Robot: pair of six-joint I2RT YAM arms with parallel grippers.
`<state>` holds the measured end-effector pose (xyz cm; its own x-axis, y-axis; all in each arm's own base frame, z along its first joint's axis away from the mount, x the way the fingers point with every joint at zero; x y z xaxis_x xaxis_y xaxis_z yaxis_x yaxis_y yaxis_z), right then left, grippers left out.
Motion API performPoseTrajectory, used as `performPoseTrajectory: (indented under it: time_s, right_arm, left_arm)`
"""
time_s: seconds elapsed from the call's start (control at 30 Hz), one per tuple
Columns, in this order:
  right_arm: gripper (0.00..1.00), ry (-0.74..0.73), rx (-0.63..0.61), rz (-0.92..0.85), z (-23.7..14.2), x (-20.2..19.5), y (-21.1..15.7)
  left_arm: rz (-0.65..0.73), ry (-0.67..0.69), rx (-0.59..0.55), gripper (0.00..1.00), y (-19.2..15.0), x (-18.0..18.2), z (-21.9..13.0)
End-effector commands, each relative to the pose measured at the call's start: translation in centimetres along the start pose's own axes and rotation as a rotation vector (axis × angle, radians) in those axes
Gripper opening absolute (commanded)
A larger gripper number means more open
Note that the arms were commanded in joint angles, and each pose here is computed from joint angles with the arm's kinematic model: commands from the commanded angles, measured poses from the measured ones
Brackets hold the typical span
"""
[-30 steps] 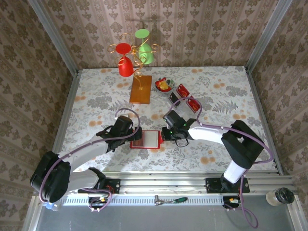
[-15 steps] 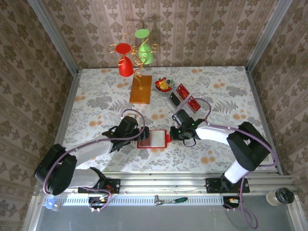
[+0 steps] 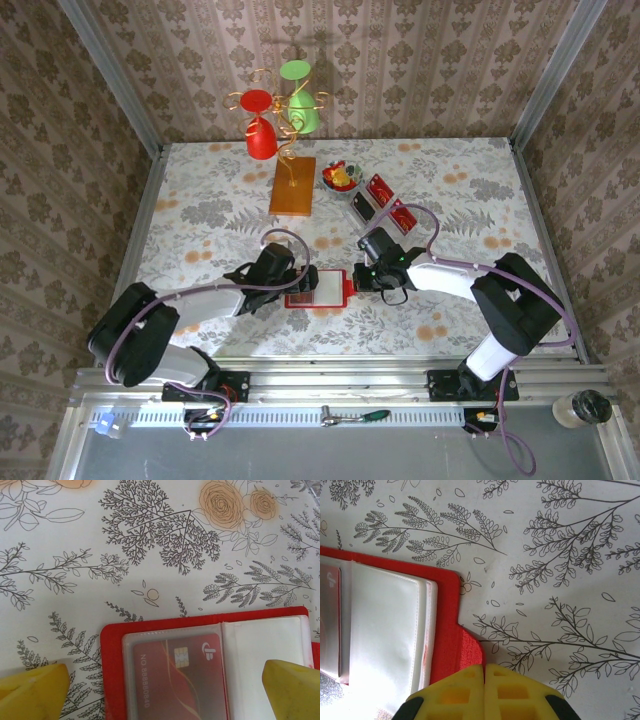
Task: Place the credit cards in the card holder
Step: Move the card holder to the bottom-center of the table.
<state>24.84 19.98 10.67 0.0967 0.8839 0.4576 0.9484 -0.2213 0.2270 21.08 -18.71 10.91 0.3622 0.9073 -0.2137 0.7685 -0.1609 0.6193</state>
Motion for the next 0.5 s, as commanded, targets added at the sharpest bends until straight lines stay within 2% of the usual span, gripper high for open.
performPoseTrajectory:
  time_s: [0.0, 0.47]
  right_arm:
    - [0.05, 0.015, 0.020, 0.013, 0.27, -0.14, -0.21]
    - [0.04, 0.036, 0.035, 0.032, 0.74, 0.00, -0.27]
  left_arm:
    - [-0.009, -0.031, -0.020, 1.00, 0.51, -0.72, 0.15]
    - [0.006, -0.048, -0.008, 1.00, 0.63, -1.57, 1.02]
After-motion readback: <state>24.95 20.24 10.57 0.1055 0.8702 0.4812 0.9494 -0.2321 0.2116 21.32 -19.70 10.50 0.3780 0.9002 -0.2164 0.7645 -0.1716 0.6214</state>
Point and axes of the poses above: each hand's point on the last joint's axis, 136 mm out from that joint toward the fingers, its own z axis out along the fingers, its own x axis along the line the jaws close on, y = z × x, the point moved 9 cm from there along -z, back along the fingers, and after that the axes turned 14 degrees about z, right-handed, at the moved point
